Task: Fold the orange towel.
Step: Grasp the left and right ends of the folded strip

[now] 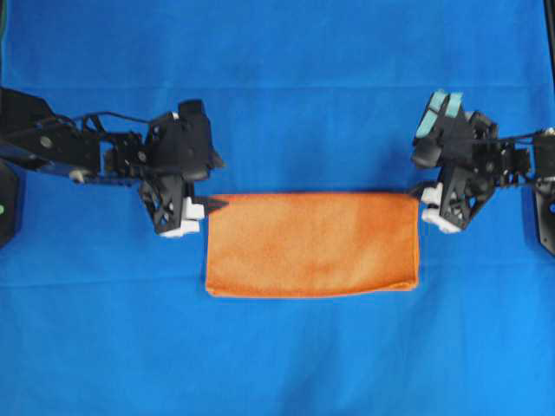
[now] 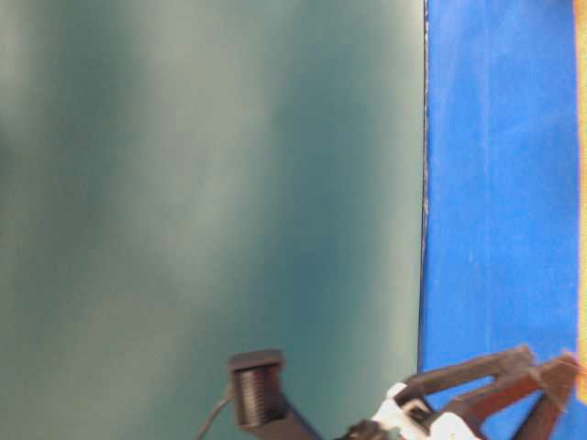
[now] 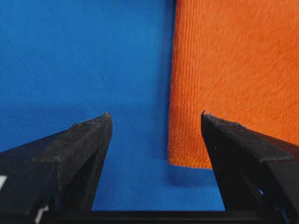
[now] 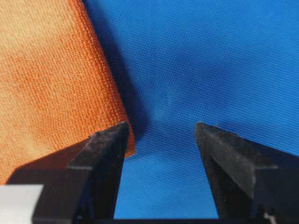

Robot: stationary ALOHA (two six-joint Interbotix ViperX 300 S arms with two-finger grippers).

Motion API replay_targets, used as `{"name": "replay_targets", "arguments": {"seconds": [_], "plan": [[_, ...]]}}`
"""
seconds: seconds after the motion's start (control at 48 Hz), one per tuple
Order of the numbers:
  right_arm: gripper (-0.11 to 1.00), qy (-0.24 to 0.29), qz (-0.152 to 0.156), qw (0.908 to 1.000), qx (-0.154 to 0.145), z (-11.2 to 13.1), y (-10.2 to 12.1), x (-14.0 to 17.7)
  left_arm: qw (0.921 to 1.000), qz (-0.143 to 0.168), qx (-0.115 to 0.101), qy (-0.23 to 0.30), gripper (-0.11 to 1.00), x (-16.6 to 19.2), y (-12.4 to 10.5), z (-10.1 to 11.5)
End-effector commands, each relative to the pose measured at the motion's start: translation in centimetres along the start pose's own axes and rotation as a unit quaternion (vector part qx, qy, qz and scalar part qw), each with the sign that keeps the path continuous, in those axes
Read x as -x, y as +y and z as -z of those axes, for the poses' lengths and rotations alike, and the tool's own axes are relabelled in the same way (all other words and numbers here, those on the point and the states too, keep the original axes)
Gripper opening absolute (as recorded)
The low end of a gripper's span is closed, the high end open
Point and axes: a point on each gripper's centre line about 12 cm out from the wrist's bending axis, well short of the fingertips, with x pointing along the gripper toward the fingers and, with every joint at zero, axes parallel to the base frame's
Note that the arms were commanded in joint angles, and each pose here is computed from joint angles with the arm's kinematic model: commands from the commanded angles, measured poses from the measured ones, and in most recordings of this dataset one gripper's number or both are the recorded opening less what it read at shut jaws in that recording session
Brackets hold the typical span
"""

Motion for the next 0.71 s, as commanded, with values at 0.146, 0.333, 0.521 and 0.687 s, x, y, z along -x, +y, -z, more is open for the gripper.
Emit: {"name": "replay_targets", "arguments": {"seconds": [0.146,0.333,0.521,0.687], "plan": [[0.61,-0.002,-0.01,0.9999,-0.001,-0.1,0.3,-1.2,1.0,-0.001,0.0,0.001,0.7,-0.5,0.1,-0.1],[0.61,-0.003,-0.011,0.9999,-0.002,-0.2,0.4,-1.4,1.0,-0.002,0.0,0.004,0.7,-0.4,0.2,0.1],[0.61,-0.005,-0.014,0.9999,-0.003,-0.3,0.5,-1.5,0.9999,0.003,-0.005,0.01,0.68,-0.5,-0.4,0.3],[0.55,-0.008,-0.023,0.9997,0.008,-0.2,1.2,-1.4,0.9996,0.01,-0.012,0.025,0.57,-0.7,-1.0,0.9]]}}
